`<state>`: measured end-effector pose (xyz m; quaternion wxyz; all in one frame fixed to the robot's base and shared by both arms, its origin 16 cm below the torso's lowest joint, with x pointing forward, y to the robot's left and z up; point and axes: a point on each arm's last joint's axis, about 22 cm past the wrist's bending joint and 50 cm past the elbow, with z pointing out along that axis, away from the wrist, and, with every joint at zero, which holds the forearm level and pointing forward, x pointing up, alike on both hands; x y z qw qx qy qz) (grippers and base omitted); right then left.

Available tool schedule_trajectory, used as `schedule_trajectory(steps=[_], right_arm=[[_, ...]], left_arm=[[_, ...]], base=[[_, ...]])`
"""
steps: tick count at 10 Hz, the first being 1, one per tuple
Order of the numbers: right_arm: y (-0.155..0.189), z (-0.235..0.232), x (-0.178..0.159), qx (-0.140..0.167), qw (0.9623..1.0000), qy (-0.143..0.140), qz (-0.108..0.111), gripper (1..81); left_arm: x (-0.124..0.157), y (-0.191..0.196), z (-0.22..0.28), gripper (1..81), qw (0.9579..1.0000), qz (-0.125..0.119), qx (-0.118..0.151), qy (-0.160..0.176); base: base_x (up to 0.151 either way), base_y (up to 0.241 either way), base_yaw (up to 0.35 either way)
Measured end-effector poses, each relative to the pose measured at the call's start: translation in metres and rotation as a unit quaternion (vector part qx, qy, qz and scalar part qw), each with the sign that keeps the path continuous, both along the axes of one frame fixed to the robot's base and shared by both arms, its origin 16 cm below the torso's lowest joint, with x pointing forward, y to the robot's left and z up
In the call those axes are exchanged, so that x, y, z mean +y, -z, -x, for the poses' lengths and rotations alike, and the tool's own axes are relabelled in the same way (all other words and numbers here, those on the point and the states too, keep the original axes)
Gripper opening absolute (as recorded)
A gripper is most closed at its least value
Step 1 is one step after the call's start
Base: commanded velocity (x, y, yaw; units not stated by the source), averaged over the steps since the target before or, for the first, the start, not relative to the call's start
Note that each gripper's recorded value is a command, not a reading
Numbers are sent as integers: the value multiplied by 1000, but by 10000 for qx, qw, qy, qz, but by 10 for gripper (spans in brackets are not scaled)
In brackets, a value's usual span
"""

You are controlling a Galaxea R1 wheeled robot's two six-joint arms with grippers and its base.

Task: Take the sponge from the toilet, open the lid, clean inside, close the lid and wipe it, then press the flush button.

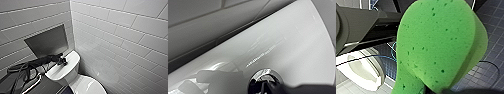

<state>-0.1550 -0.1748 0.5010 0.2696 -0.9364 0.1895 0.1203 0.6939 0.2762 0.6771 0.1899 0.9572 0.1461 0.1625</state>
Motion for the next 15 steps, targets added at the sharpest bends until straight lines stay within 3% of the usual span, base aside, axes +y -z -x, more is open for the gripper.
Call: schedule_trajectory(steps=[3, 8, 12, 14, 15], right_arm=[[3, -4, 4, -107, 9999, 71, 37, 10], [3, -3, 3, -105, 9999, 65, 47, 10], [3, -4, 3, -111, 9999, 70, 50, 10], [3, -4, 4, -112, 9999, 75, 44, 10], [3, -4, 7, -109, 9999, 79, 27, 10]], left_arm=[[-8, 11, -3, 10, 9997, -64, -252, 17], [-10, 10, -2, 10, 9996, -27, -290, 66], [-22, -12, 20, 10, 9980, 243, -183, 550], [-44, -44, 32, 10, 9939, 566, -232, 918], [-41, -62, 38, 10, 9924, 682, -279, 989]], base=[[0, 0, 0], [0, 0, 0], [0, 0, 0], [0, 0, 0], [0, 0, 0]])
